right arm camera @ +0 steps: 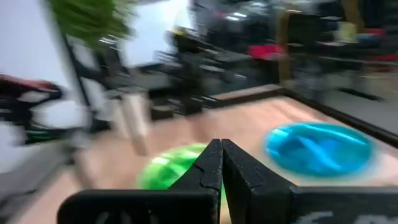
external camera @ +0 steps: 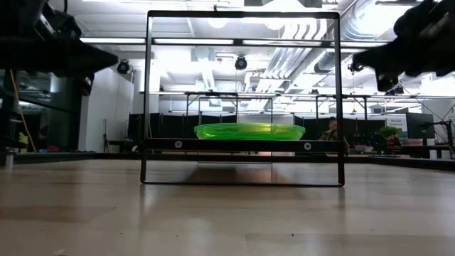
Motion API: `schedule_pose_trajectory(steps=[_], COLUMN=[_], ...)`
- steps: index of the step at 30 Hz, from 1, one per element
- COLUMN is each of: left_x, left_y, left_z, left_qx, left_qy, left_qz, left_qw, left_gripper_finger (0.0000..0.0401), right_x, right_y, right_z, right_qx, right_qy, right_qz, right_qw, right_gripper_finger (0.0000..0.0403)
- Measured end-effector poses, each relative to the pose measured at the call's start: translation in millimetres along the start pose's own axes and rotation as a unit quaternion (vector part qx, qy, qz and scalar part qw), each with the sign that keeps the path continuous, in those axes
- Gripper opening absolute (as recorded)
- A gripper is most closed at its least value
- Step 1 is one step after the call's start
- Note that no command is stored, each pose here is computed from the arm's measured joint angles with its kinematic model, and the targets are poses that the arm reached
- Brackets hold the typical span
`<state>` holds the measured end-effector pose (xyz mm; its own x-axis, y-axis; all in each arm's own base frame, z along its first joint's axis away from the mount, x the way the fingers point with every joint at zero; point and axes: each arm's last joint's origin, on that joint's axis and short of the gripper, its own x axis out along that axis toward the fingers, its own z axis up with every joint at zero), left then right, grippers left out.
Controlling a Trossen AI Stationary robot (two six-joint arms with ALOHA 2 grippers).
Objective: Place and stack plates onto a shelf
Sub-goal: Return to Home Position
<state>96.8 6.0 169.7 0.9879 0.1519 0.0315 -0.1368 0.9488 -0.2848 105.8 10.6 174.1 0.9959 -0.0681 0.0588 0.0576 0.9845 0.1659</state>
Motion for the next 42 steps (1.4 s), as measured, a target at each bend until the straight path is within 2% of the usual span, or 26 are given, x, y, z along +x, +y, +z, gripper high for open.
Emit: schedule_pose_trajectory(steps=[4, 12, 16, 21, 42], left_x=[-0.1, -0.1, -0.1, 0.0, 0.5], left_y=[-1.2, -1.3, -1.3, -1.2, -0.9], left_z=[-0.9, -0.8, -0.8, -0.8, -1.4], left_qx=[0.000, 0.000, 0.000, 0.000, 0.001], left_qy=[0.009, 0.009, 0.008, 0.008, 0.011], left_qz=[-0.022, -0.023, -0.024, -0.023, -0.017], left_qw=[1.000, 1.000, 1.000, 1.000, 1.000], left_gripper_finger=[0.0001, 0.0001, 0.0001, 0.0001, 0.0001], right_x=[-0.3, -1.2, -9.1, -8.8, -7.3], right_y=[-3.8, -5.1, -4.6, -5.0, -6.4], right_z=[-5.0, -12.5, -1.3, 14.6, 5.9], right_qx=[-0.020, -0.031, -0.012, 0.006, -0.005], right_qy=[0.020, 0.058, -0.004, -0.078, -0.036], right_qz=[-0.056, -0.059, -0.038, -0.045, -0.052], right_qw=[0.998, 0.996, 0.999, 0.996, 0.998], right_gripper_finger=[0.0000, 0.0000, 0.0000, 0.0000, 0.0000])
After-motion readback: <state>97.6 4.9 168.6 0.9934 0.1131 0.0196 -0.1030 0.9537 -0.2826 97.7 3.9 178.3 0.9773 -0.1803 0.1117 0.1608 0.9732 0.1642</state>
